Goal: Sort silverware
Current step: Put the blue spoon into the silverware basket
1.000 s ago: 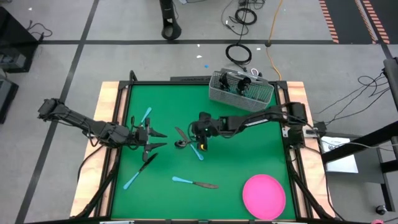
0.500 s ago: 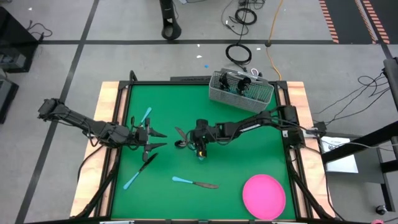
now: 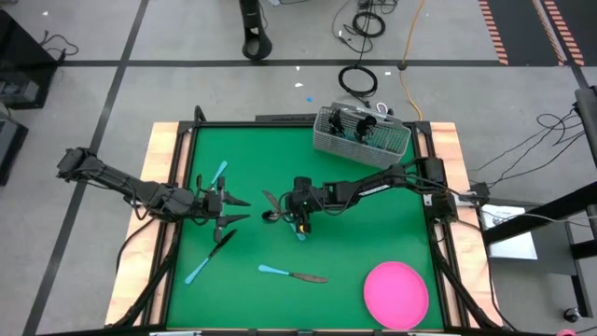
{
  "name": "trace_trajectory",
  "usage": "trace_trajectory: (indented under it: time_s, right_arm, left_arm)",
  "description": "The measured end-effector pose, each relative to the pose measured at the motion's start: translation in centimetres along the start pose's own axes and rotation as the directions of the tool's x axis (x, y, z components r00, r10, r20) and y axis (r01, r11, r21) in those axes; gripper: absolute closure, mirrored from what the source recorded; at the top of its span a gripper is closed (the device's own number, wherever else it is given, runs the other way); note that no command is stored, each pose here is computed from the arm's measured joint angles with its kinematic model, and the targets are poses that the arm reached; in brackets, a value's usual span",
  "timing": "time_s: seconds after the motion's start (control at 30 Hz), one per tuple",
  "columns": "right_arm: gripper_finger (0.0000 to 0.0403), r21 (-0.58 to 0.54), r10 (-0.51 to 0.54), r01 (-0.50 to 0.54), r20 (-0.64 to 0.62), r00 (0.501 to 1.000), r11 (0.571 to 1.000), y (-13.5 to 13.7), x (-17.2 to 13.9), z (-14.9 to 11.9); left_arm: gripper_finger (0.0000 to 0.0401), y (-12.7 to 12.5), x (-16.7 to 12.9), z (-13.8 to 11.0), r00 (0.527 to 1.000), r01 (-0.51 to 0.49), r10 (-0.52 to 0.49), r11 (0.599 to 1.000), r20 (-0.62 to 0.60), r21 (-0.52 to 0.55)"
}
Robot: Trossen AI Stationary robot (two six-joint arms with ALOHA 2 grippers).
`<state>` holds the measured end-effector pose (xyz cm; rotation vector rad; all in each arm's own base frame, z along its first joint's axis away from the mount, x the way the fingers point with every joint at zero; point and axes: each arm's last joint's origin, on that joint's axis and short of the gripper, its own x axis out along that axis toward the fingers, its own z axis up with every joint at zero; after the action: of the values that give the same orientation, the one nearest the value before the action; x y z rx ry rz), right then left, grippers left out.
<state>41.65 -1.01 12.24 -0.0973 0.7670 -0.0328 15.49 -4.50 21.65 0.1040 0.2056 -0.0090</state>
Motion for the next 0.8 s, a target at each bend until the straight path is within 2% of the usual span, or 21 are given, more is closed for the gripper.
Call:
trace_trajectory:
  time_s: [0.3,0.4,0.6,0.8]
  right_arm:
    - [0.028,0.021,0.01,-0.009,-0.045,0.999,1.0,-0.1,1.7,-1.5]
    - [0.0308,0.032,0.013,-0.012,-0.052,0.999,0.999,-0.2,1.7,-1.6]
    - [0.0391,0.031,0.015,-0.013,-0.076,0.997,0.999,-0.2,1.8,-1.8]
    - [0.0397,0.072,0.022,-0.018,-0.053,0.998,0.997,-0.5,1.1,-1.3]
  left_arm:
    - [0.0258,0.0,0.0,0.0,1.0,0.0,0.0,1.0,-0.001,0.0]
    - [0.0258,0.0,0.0,0.0,1.0,0.0,0.0,1.0,-0.001,0.001]
    - [0.0258,0.0,0.0,0.0,1.0,0.0,0.0,1.0,-0.001,0.001]
    - [0.0258,0.0,0.0,0.0,1.0,0.0,0.0,1.0,-0.001,0.001]
